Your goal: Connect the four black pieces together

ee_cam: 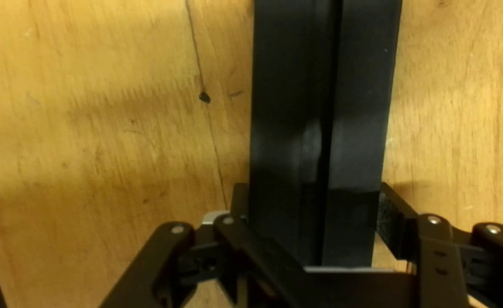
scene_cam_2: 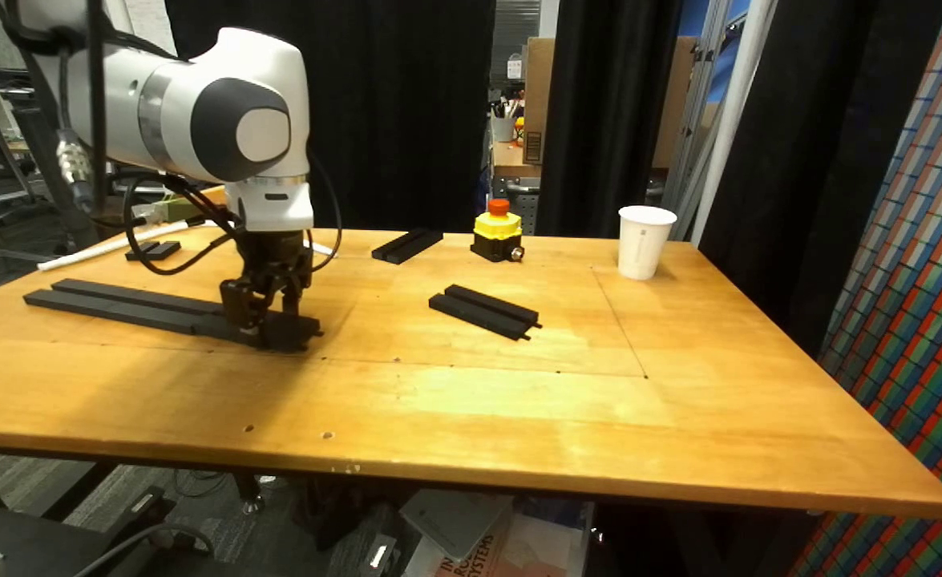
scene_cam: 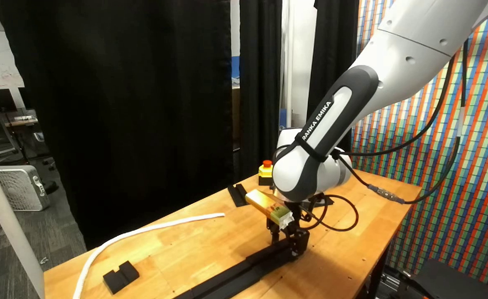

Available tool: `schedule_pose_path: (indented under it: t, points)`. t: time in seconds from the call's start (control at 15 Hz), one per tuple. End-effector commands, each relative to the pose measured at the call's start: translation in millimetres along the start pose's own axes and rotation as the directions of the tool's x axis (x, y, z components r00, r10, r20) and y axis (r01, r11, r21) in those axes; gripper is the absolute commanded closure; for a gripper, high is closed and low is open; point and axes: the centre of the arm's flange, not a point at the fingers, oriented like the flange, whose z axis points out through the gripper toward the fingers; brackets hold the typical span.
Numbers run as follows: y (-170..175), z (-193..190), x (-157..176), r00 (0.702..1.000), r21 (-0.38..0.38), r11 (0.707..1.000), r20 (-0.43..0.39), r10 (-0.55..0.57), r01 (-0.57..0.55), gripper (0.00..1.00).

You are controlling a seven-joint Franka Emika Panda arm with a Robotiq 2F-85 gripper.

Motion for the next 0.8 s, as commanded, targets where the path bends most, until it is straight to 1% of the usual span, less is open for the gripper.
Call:
schedule_pose_path:
  t: [0.0, 0.2, 0.73]
  points:
    - [14.9, 0.6, 3.2, 0.999, 0.002, 0.999, 0.016, 0.039, -0.039, 0.54]
    - [18.4, 0.1, 5.2, 0.998, 0.002, 0.999, 0.019, 0.053, -0.054, 0.54]
    - [15.7, 2.3, 0.5, 0.999, -0.002, 0.999, 0.016, 0.045, -0.045, 0.54]
